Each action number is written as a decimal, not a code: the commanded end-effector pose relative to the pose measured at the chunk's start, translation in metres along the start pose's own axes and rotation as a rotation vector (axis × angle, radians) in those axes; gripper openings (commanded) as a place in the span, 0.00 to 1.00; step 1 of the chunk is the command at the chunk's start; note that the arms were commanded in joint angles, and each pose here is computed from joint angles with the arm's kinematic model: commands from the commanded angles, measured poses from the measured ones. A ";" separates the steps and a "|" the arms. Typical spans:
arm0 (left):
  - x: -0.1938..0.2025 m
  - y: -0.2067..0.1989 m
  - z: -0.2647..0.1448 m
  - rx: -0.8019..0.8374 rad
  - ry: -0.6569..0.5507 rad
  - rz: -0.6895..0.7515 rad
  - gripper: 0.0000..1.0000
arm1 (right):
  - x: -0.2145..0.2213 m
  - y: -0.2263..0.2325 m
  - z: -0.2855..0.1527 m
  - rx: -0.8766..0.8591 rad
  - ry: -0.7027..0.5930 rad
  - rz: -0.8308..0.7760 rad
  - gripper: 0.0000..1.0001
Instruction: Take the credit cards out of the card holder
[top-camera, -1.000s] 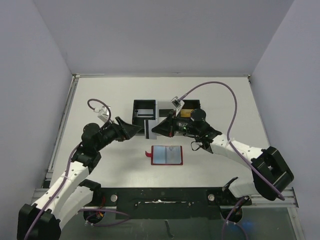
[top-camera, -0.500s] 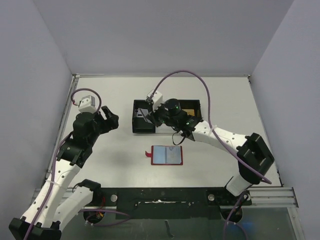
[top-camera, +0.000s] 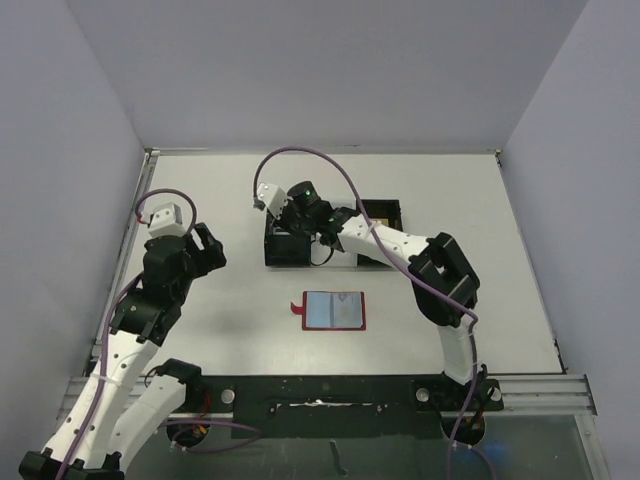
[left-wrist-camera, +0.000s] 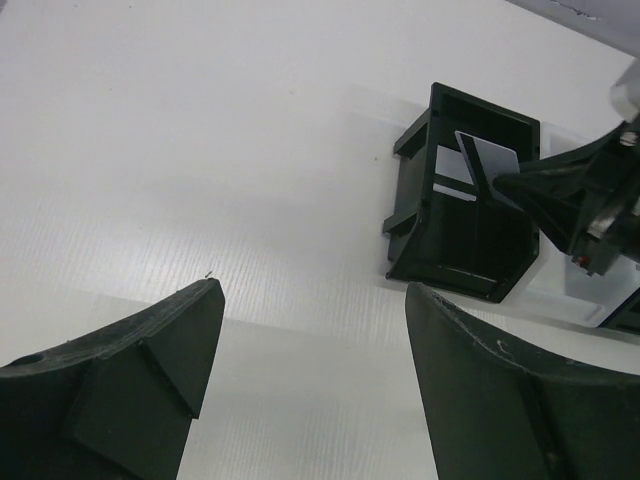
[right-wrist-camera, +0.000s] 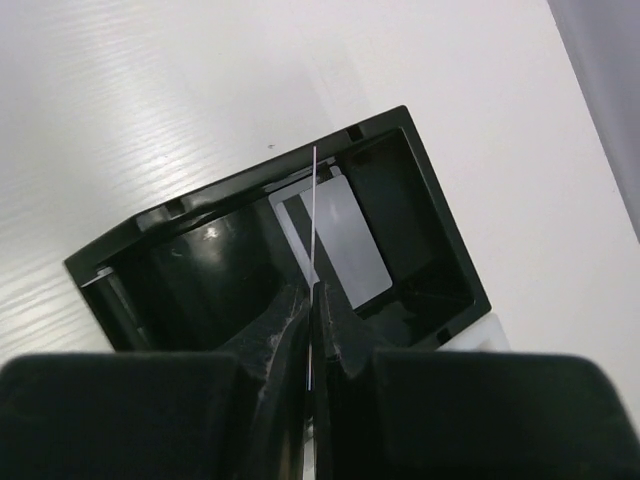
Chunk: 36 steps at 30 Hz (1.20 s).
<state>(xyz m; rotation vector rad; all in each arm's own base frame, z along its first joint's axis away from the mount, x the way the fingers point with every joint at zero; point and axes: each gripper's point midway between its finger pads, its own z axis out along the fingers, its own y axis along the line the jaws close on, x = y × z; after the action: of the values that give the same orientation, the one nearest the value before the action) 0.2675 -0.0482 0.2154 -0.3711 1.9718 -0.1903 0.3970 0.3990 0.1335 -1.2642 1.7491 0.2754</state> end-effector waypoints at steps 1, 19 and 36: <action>-0.018 0.001 -0.003 0.003 -0.070 0.000 0.73 | -0.003 -0.020 0.013 0.052 0.067 -0.155 0.00; -0.021 -0.002 -0.008 0.037 -0.088 -0.003 0.73 | 0.029 -0.042 0.061 0.141 0.227 -0.422 0.03; -0.018 -0.005 -0.005 0.058 -0.071 0.008 0.73 | 0.030 -0.033 0.064 0.076 0.198 -0.378 0.35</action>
<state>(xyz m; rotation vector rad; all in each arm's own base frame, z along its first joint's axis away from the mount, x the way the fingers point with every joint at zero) 0.2635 -0.0447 0.2198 -0.3510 1.9477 -0.2021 0.4495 0.3924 0.0569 -1.6567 1.6622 -0.1831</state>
